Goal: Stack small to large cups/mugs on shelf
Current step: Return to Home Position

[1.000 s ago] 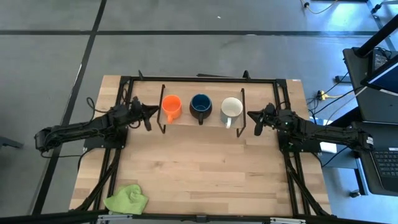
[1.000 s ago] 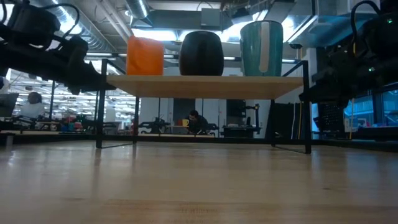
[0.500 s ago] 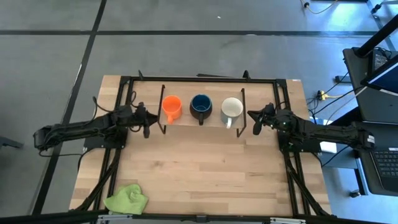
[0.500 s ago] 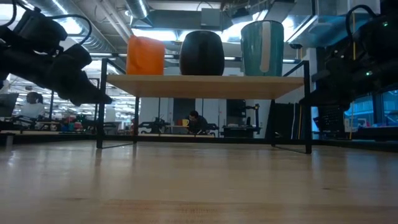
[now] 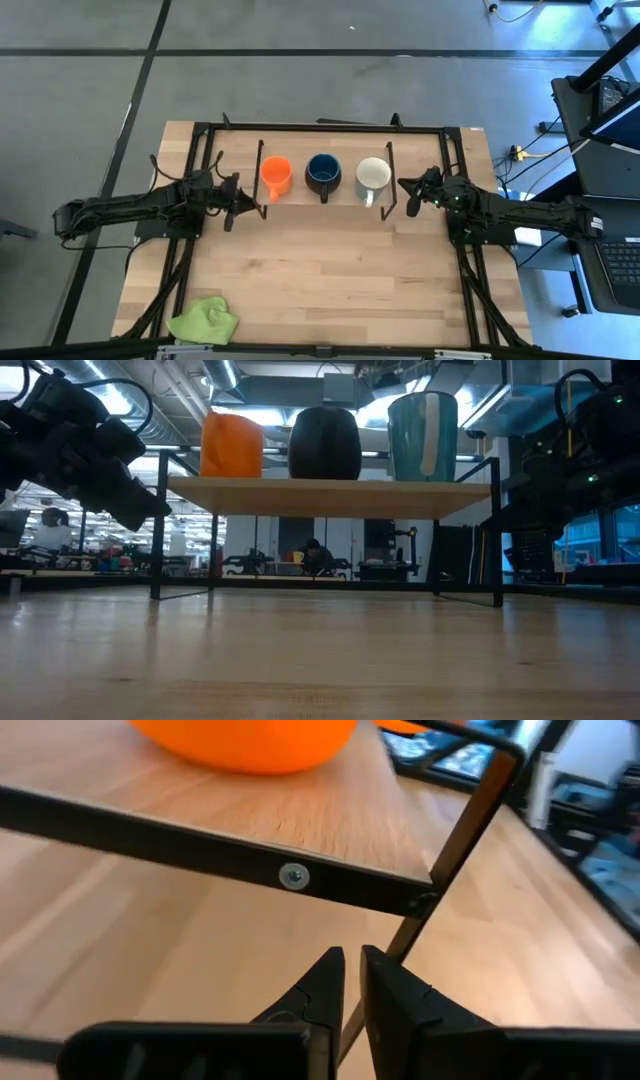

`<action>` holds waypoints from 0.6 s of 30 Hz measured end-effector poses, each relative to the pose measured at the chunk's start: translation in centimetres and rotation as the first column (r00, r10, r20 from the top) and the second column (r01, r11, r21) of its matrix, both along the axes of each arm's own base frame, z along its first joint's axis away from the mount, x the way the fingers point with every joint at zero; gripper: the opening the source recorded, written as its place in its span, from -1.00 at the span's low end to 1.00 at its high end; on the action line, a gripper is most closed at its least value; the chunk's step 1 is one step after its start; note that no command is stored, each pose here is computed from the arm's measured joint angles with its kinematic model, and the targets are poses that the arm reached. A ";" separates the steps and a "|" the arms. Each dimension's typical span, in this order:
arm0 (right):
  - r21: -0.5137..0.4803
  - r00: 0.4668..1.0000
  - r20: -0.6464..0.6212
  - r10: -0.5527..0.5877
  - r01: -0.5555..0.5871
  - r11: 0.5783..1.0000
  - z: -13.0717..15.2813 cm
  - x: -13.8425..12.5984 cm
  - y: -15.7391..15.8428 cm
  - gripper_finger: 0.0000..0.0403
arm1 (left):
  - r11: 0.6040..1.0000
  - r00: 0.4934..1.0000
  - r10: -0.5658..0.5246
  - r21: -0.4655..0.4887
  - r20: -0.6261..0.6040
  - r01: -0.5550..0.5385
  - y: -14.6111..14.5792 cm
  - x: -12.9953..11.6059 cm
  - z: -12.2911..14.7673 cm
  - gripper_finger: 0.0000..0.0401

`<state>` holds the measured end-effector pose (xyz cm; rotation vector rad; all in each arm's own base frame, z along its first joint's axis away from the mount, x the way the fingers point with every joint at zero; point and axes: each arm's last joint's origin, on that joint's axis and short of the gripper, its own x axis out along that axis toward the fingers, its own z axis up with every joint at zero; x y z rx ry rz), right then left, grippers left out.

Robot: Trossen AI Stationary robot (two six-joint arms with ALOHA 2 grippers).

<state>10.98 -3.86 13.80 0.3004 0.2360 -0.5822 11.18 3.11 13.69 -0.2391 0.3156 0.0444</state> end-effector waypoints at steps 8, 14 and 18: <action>0.012 1.000 0.007 -0.004 0.004 1.000 0.0 0.0 0.0 -0.85 | 0.998 0.997 -0.066 -0.018 -0.027 0.066 -1.0 0.3 -0.2 -0.84; 0.014 1.000 -0.008 -0.003 0.003 1.000 -0.1 0.0 0.0 -0.85 | 0.985 0.978 0.154 0.100 -0.137 -0.141 -0.2 0.2 -1.1 -0.84; 0.014 0.999 -0.037 0.009 -0.009 1.000 -0.4 0.1 0.0 -0.85 | 0.980 0.969 0.184 0.108 -0.166 -0.168 0.0 0.2 -1.4 -0.84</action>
